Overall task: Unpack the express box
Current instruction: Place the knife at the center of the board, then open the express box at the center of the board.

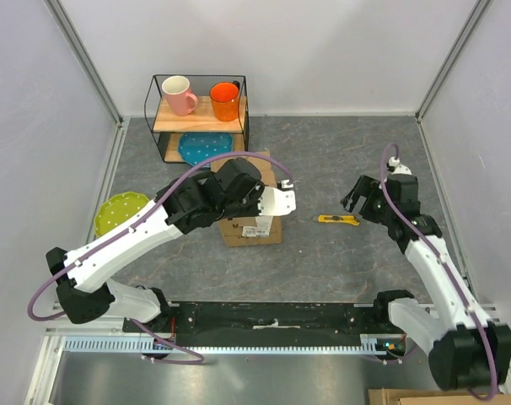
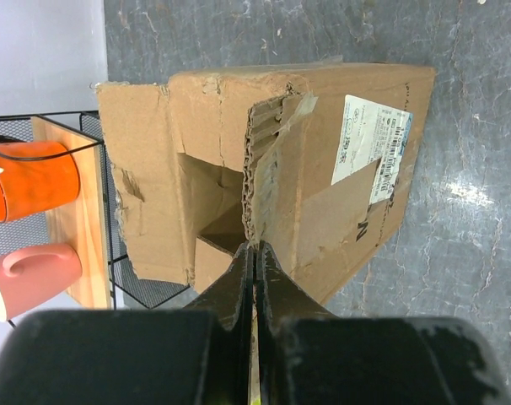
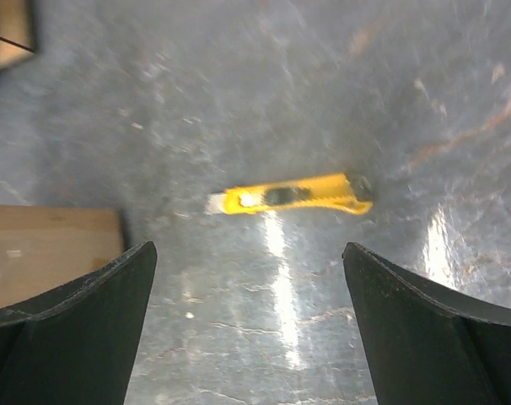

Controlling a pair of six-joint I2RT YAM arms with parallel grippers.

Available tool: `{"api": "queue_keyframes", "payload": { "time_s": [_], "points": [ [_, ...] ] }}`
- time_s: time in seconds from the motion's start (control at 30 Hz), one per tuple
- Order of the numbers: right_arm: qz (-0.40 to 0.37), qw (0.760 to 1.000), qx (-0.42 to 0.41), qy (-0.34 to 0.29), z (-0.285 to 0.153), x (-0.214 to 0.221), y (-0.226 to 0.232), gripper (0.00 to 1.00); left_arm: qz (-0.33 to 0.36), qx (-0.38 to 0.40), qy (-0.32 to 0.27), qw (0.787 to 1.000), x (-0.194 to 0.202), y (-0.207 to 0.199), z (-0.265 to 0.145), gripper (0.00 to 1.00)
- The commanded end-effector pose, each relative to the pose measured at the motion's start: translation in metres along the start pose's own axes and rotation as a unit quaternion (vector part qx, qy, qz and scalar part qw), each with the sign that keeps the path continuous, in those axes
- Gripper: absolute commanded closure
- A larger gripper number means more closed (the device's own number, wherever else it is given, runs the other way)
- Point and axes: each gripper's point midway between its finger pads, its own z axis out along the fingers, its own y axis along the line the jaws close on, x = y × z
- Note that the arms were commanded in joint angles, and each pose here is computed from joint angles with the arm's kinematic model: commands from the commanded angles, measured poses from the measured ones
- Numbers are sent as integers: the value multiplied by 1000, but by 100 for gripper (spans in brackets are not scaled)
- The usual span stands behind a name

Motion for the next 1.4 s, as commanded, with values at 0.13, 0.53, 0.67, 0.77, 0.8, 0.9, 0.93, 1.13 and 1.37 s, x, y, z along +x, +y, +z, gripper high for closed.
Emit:
{"api": "queue_keyframes", "payload": {
  "time_s": [0.13,0.53,0.67,0.77,0.8,0.9,0.93,1.13,1.37],
  "points": [
    [-13,981,-172,-84,-55,-65,103,2,7,-52,-45,998,-29,20,-5,98],
    [-96,960,-261,-36,-55,-49,237,2,52,-70,-30,996,-33,17,2,98],
    [-112,955,-274,-11,-48,-30,255,2,58,-48,-26,997,-30,-1,8,98],
    [-127,952,-277,11,-43,-12,261,2,56,-34,-26,998,-32,-10,12,98],
    [-131,953,-274,18,-40,-7,260,2,54,-30,-29,998,-33,-12,13,98],
    [-151,954,-258,39,-34,11,253,2,43,-20,-34,998,-35,-18,14,98],
    [-157,955,-248,45,-32,17,248,2,40,-17,-33,999,-34,-20,15,98],
    [-191,958,-201,66,-18,45,227,2,18,19,-53,998,-37,-36,8,98],
    [-242,958,-133,76,9,64,210,2,-11,181,-106,978,-40,-91,-37,98]
  ]
}}
